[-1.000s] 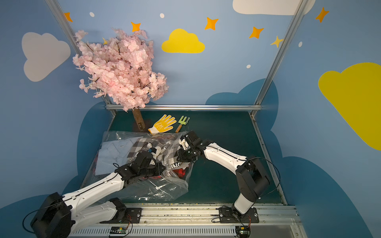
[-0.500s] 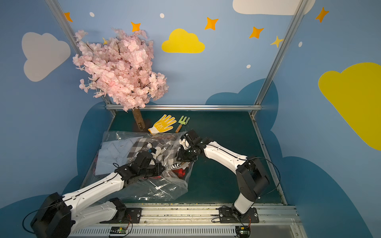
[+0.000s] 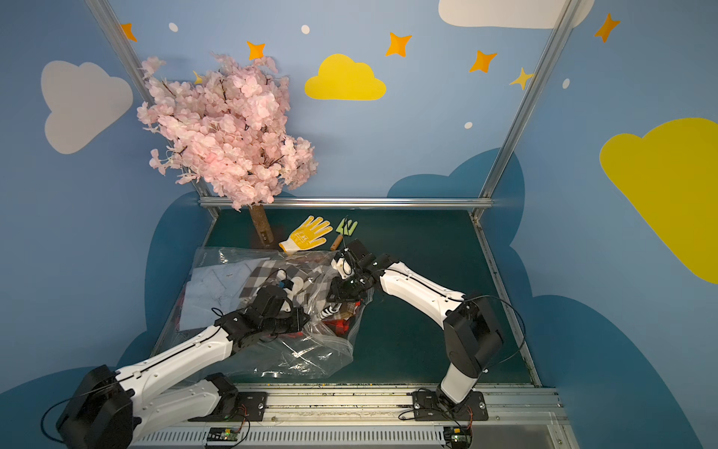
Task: Take the shirt out of the vacuum bag
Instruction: Take out the shirt from the vacuum bag.
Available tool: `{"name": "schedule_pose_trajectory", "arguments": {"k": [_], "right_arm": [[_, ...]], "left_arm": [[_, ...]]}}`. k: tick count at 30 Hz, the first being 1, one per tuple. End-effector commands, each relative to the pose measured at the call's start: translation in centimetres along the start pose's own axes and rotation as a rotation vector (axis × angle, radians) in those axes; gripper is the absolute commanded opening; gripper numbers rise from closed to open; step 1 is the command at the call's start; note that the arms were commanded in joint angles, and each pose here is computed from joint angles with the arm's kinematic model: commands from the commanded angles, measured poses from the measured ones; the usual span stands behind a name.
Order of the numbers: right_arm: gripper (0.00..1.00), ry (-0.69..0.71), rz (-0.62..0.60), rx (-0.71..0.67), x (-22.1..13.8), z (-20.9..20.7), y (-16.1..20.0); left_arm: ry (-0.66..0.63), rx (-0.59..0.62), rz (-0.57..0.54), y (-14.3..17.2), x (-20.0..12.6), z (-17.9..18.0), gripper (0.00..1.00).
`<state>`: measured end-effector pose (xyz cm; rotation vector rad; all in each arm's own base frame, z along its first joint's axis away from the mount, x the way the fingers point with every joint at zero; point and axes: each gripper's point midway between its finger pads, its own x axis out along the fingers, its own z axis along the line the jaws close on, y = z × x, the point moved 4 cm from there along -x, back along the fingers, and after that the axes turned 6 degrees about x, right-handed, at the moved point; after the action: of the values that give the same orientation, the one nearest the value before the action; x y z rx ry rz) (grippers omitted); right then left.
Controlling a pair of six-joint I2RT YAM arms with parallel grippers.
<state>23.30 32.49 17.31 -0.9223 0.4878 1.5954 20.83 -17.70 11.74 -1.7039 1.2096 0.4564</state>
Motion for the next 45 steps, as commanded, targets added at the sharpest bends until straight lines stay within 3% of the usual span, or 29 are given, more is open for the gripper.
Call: {"name": "schedule_pose_trajectory", "arguments": {"k": [1, 9, 17, 32, 45], "right_arm": [[0.36, 0.009, 0.032, 0.011, 1.5, -0.6, 0.7], [0.37, 0.036, 0.038, 0.032, 2.5, -2.1, 1.7], [0.46, 0.053, 0.008, 0.041, 1.4, -2.9, 2.5], [0.54, -0.202, -0.060, 0.096, 3.0, -2.5, 3.2], [0.51, -0.200, -0.147, 0.133, 2.6, -3.5, 1.1]], "left_arm": [[-0.037, 0.002, 0.022, 0.5, -0.3, 0.8, 0.04], [-0.039, -0.005, 0.017, 0.4, -0.4, 1.1, 0.04], [-0.043, -0.002, 0.026, 0.5, -0.4, 1.2, 0.04], [0.013, -0.015, 0.069, 1.5, 0.7, 0.8, 0.03], [0.005, -0.007, 0.082, 2.5, 1.0, 1.0, 0.03]]}}
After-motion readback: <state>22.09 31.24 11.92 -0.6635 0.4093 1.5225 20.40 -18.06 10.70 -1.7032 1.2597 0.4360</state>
